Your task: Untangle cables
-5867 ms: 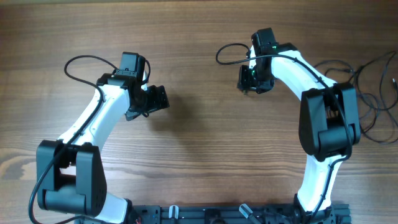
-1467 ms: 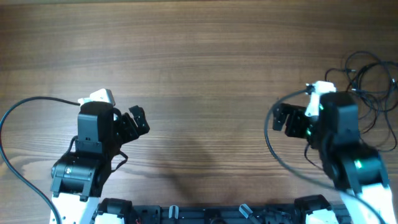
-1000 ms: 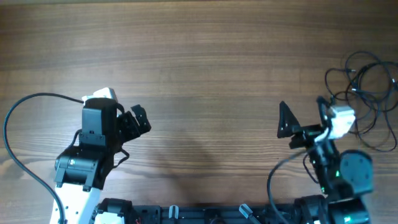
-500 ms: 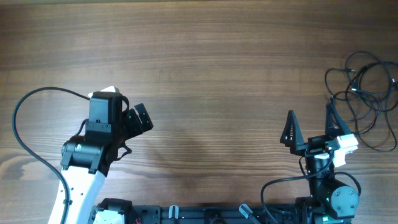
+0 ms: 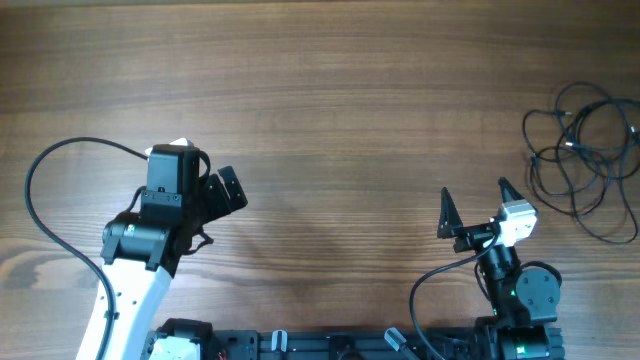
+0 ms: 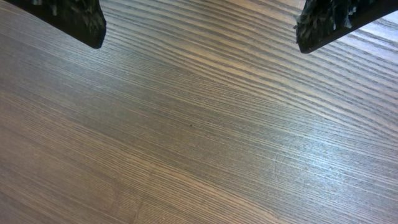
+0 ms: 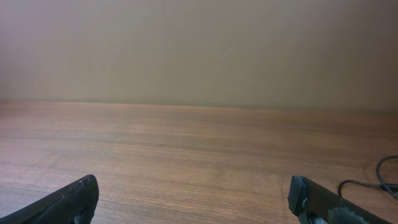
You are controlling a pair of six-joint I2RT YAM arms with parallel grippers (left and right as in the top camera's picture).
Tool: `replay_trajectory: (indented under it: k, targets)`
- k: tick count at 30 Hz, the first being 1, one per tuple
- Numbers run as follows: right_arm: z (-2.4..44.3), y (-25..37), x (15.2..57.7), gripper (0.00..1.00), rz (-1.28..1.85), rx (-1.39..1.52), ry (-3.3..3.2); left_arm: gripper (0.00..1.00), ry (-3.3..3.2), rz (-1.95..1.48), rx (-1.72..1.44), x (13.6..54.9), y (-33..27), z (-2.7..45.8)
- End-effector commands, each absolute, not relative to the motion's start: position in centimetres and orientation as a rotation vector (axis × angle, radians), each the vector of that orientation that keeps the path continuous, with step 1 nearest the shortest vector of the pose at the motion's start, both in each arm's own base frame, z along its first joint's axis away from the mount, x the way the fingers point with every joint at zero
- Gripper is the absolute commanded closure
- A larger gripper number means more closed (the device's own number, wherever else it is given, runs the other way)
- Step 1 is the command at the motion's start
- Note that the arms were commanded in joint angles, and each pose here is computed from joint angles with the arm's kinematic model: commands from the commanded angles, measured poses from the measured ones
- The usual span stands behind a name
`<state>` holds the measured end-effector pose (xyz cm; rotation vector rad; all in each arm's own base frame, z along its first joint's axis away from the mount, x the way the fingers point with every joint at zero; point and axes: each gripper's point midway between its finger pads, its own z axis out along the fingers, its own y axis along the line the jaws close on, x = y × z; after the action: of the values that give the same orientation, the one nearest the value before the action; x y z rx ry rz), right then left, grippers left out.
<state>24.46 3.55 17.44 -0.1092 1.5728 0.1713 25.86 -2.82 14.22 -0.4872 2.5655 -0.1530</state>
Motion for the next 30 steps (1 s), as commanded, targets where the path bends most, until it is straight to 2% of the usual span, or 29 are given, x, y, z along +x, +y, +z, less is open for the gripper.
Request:
replay_trajectory:
  k: [1, 23, 30]
  targets:
    - [17.7, 3.7, 24.4, 0.00, 0.179, -0.123, 1.560, 0.00, 2.567, -0.132, -0.512, 25.8, -2.5, 13.9]
    - [17.7, 3.7, 24.4, 0.00, 0.179, -0.123, 1.560, 0.00, 2.566, -0.132, -0.512, 25.8, -2.5, 13.9]
    - [17.7, 3.7, 24.4, 0.00, 0.178, -0.124, 1.560, 0.00, 2.428, -0.163, -0.476, 25.3, -2.0, 16.7]
